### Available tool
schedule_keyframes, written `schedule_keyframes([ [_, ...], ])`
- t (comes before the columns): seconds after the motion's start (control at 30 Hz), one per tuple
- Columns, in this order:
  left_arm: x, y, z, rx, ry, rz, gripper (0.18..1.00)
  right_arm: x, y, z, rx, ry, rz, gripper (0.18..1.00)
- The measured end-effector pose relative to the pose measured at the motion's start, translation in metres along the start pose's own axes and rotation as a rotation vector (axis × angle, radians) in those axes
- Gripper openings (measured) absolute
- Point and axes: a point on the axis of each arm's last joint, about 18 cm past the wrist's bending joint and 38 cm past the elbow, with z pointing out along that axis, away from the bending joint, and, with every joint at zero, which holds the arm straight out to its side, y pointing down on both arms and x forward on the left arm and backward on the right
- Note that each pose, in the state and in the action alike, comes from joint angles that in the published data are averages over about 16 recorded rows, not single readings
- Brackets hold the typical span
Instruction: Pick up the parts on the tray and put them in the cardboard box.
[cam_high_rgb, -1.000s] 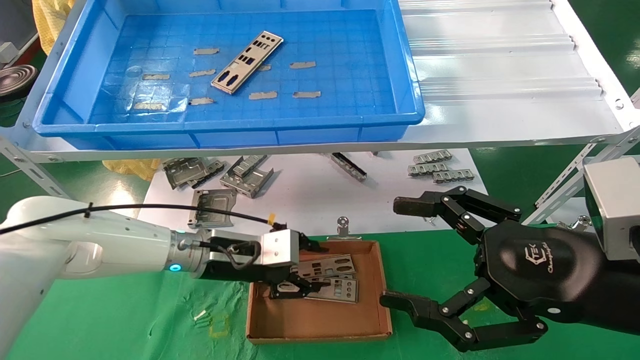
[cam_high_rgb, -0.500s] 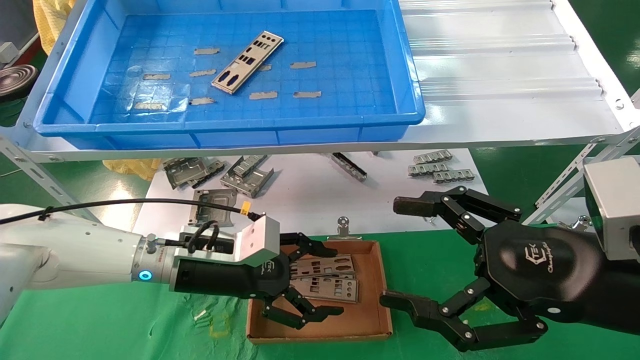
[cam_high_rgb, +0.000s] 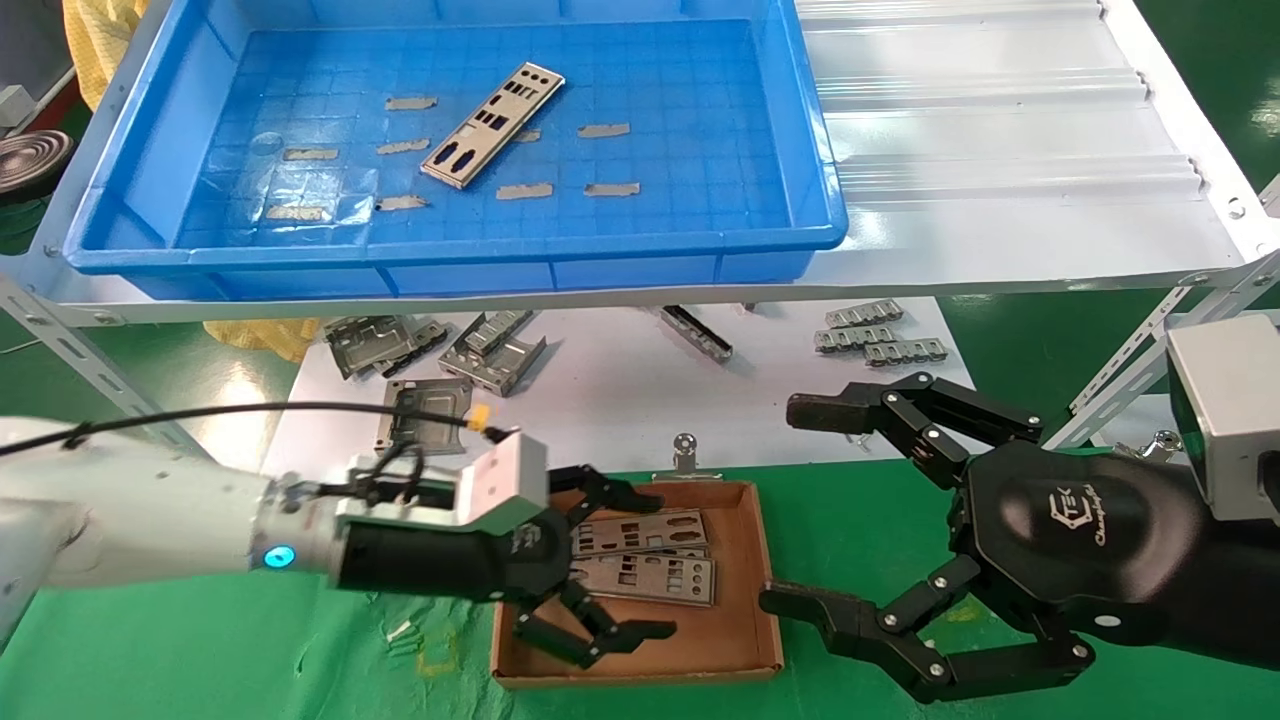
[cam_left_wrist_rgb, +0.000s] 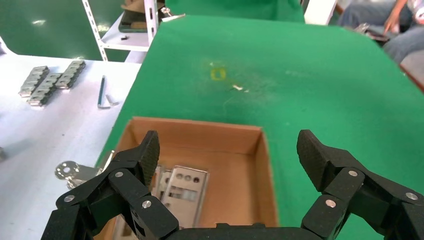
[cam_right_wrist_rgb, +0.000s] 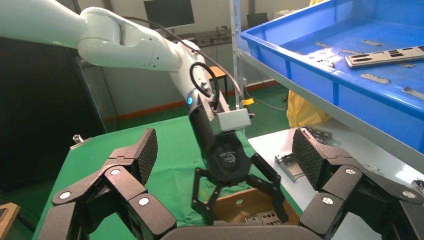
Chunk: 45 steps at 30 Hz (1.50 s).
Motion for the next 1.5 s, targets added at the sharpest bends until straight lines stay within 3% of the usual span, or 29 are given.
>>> schedule_keyframes([
  [0.77, 0.018, -0.027, -0.07, 0.177, -0.098, -0.058, 1.001, 0.0, 0.0, 0.0, 0.0, 0.0, 0.0, 1.0],
  [1.5, 0.066, -0.076, -0.139, 0.254, -0.11, -0.06, 1.001, 0.0, 0.0, 0.0, 0.0, 0.0, 0.0, 1.0],
])
